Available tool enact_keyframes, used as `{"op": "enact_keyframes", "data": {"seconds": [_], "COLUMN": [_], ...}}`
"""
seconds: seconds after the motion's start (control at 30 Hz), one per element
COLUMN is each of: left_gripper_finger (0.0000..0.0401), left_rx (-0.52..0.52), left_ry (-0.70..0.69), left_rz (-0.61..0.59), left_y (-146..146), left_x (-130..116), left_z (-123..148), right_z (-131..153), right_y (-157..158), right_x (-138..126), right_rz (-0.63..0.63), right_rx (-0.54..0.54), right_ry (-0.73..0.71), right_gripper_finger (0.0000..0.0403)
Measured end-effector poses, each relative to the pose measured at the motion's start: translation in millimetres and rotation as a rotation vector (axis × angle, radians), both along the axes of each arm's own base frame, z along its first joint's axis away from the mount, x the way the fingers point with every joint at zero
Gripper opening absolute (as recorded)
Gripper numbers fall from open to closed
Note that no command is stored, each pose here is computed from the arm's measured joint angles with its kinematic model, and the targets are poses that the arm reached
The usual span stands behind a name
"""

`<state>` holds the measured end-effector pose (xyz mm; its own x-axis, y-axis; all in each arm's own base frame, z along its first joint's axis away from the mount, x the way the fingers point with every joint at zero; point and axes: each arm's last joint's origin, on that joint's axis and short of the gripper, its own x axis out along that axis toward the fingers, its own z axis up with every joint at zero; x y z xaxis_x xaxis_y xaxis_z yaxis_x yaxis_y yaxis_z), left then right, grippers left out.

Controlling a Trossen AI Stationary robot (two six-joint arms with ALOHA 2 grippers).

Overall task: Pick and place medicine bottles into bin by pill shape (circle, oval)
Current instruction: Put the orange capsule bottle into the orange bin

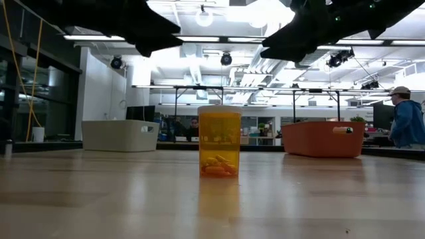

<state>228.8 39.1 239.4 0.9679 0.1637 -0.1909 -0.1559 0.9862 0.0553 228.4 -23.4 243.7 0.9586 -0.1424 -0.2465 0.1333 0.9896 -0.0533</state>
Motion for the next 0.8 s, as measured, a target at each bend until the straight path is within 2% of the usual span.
{"op": "enact_keyframes", "data": {"seconds": [0.2,0.43,0.53,0.7,0.8], "left_gripper_finger": [0.0245,0.0245,0.0245,0.0245,0.0245], "left_rx": [0.027,0.024,0.012,0.022,0.017], "left_ry": [-0.013,-0.042,-0.072,-0.107,-0.117], "left_rz": [0.135,0.133,0.107,0.1,0.1], "left_y": [3.5,3.0,0.5,-3.2,-4.2], "left_x": [-2.2,-2.9,-2.0,-6.9,-9.7], "left_z": [2.9,6.5,9.2,16.6,19.3], "right_z": [0.0,-0.1,-0.1,5.7,-1.9], "right_y": [0.0,0.1,3.9,26.1,50.5], "right_x": [0.0,0.0,0.4,11.7,29.5], "right_rz": [0.0,-0.012,-0.011,0.065,0.137], "right_rx": [0.0,0.05,0.112,0.166,0.157], "right_ry": [0.0,-0.007,-0.015,-0.016,0.059], "right_gripper_finger": [0.0282,0.0282,0.0282,0.0282,0.0282]}}
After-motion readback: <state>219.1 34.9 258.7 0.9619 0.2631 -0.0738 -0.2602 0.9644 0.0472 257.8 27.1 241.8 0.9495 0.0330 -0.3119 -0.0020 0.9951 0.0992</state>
